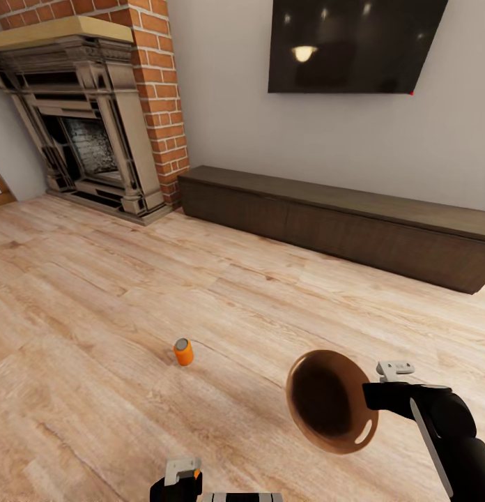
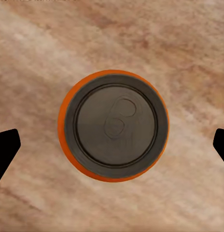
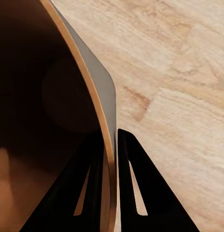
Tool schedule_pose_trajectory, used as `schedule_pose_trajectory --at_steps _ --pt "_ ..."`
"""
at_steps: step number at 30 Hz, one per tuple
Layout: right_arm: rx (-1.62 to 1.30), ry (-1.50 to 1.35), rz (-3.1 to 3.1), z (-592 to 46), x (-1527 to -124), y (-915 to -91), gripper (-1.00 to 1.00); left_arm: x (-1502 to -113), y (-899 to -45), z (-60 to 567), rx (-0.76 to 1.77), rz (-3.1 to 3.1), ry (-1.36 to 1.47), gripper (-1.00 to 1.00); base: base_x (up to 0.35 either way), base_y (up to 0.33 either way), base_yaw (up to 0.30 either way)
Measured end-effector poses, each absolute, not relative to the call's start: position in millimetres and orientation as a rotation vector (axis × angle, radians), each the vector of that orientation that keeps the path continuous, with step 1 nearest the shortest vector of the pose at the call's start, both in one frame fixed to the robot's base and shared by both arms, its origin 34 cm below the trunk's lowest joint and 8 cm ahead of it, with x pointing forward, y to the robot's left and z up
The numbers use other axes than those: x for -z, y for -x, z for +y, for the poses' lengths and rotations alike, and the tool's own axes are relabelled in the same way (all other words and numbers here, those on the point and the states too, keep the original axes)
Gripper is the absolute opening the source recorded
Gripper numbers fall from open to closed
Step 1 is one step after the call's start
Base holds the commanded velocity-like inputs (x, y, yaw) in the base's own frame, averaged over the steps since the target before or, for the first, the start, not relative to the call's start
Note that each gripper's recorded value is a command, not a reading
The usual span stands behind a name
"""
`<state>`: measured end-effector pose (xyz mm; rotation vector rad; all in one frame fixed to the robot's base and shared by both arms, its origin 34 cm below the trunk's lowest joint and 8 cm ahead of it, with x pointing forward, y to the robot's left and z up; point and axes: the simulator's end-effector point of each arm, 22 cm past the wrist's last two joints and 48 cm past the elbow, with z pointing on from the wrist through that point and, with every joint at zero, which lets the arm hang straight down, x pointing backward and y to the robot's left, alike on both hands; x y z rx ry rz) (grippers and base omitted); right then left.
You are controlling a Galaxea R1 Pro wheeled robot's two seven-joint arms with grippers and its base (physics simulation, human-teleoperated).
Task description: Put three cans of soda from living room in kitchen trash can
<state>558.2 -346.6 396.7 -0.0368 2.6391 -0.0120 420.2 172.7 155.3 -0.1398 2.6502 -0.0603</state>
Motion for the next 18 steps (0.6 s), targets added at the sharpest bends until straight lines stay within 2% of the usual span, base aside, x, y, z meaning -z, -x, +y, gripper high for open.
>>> schedule_pose_trajectory --at_steps 18 --pt "0.009 0.036 2.653 -346.4 -390.1 -556.6 -1.0 -153.4 -424.9 172.5 0.062 2.651 0.139 1.0 0.0 0.0 0.0"
